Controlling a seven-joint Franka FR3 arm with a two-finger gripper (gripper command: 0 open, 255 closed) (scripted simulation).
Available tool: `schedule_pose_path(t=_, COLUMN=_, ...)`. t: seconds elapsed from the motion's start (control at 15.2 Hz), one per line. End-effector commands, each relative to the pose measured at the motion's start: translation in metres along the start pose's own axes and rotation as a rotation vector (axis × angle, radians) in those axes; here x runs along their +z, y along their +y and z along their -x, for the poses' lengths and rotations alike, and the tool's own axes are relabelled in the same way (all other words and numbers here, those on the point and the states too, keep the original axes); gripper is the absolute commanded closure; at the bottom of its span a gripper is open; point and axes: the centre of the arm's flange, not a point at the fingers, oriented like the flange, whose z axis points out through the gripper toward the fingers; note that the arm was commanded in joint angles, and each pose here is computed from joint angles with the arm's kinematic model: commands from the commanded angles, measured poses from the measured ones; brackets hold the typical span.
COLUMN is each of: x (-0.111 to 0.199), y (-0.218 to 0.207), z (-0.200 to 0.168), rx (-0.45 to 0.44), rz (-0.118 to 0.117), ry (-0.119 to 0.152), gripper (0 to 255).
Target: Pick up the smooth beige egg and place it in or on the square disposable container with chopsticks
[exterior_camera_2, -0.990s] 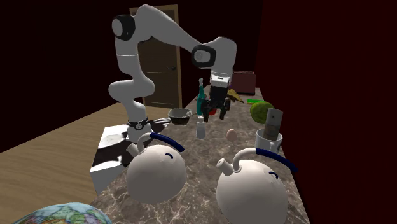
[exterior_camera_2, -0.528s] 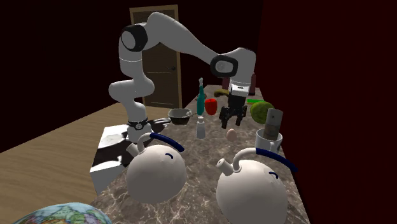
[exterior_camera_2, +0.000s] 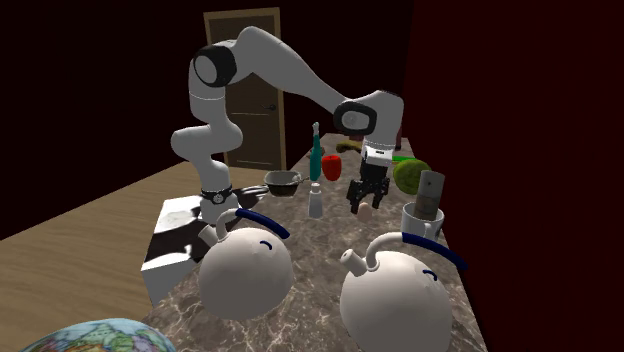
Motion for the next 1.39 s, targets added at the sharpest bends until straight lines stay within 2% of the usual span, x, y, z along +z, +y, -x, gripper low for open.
schedule_pose_path(t=0.0, x=0.008, y=-0.001, z=0.000, rx=0.000, rz=0.000, ry=0.000, gripper=0)
schedule_pose_path(t=0.46, x=0.008, y=0.000, z=0.000, rx=0.000, rz=0.000, ry=0.000, gripper=0)
schedule_pose_path(t=0.53, x=0.008, y=0.000, z=0.000, rx=0.000, rz=0.000, ry=0.000, gripper=255)
schedule_pose_path(t=1.12, x=0.008, y=-0.001, z=0.000, rx=0.000, rz=0.000, ry=0.000, gripper=255)
schedule_pose_path(t=1.32, x=-0.008, y=0.002, z=0.000, rx=0.000, rz=0.000, ry=0.000, gripper=255)
